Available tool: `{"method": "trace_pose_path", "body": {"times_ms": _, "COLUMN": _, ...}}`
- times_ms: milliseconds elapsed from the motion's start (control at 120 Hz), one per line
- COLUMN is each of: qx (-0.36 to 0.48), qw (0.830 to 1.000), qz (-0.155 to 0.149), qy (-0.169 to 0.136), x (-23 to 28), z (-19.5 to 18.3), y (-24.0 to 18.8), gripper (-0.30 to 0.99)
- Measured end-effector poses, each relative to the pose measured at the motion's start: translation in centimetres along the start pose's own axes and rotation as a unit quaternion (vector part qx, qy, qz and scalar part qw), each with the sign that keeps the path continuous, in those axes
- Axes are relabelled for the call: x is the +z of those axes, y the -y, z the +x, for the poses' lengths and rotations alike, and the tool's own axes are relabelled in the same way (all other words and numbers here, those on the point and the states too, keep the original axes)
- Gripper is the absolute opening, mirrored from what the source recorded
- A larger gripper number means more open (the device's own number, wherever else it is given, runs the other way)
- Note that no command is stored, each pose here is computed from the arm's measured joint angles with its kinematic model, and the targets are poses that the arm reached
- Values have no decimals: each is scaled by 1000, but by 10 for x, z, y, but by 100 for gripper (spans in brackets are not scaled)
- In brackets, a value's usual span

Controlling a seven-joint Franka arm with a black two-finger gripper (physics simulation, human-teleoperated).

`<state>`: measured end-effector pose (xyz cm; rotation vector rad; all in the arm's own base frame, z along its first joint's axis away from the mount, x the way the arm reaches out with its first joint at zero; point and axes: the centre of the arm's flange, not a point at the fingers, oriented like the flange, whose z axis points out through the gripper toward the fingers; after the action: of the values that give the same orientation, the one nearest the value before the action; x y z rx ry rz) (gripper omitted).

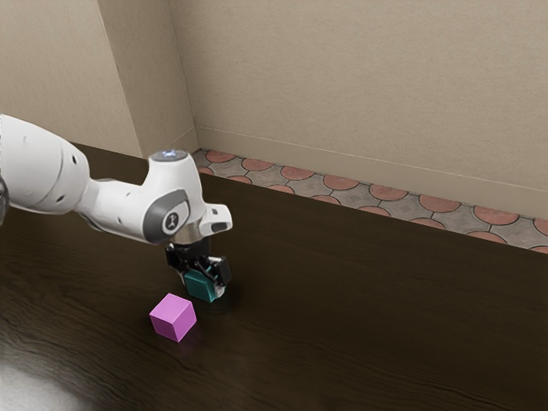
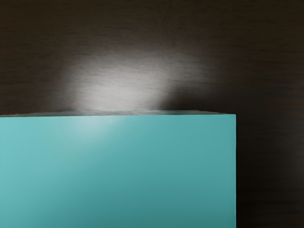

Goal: Pick up the blue block with one arm, and put the blue block on the pink block with one arm

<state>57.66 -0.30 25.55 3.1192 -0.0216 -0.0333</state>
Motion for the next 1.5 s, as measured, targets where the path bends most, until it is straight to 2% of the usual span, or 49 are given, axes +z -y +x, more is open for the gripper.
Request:
{"method": "trace_pose_path", "body": {"times_ms": 167, "qx": 15, "qw": 1000, "qz": 3, "qy": -12, "x": -5, "z": 12, "y": 0, "gripper": 69}}
{"method": "trace_pose_path", "body": {"times_ms": 333, "qx": 24, "qw": 1000, "qz": 4, "qy": -10, "x": 0, "z": 14, "y": 1, "gripper": 69}}
{"method": "trace_pose_path", "body": {"times_ms": 500, "qx": 25, "qw": 1000, "qz": 7, "qy": -8, "x": 1, "z": 13, "y": 2, "gripper": 41}}
{"method": "trace_pose_path", "body": {"times_ms": 617, "qx": 24, "qw": 999, "qz": 12, "qy": -21, "x": -16, "z": 13, "y": 2, "gripper": 34}}
{"method": "trace_pose_path", "body": {"times_ms": 700, "qx": 12, "qw": 999, "qz": 16, "qy": -46, "x": -61, "z": -18, "y": 1, "gripper": 32}}
{"method": "trace_pose_path", "body": {"times_ms": 808, "qx": -16, "qw": 998, "qz": 17, "qy": -60, "x": -92, "z": -60, "y": 3, "gripper": 31}}
{"method": "trace_pose_path", "body": {"times_ms": 992, "qx": -57, "qw": 997, "qz": 18, "qy": -49, "x": -94, "z": -106, "y": -4, "gripper": 30}}
{"method": "trace_pose_path", "body": {"times_ms": 1283, "qx": -112, "qw": 993, "qz": 19, "qy": -27, "x": -78, "z": -128, "y": -6, "gripper": 29}}
{"method": "trace_pose_path", "body": {"times_ms": 1500, "qx": -94, "qw": 994, "qz": 49, "qy": -26, "x": -73, "z": -127, "y": -8, "gripper": 30}}
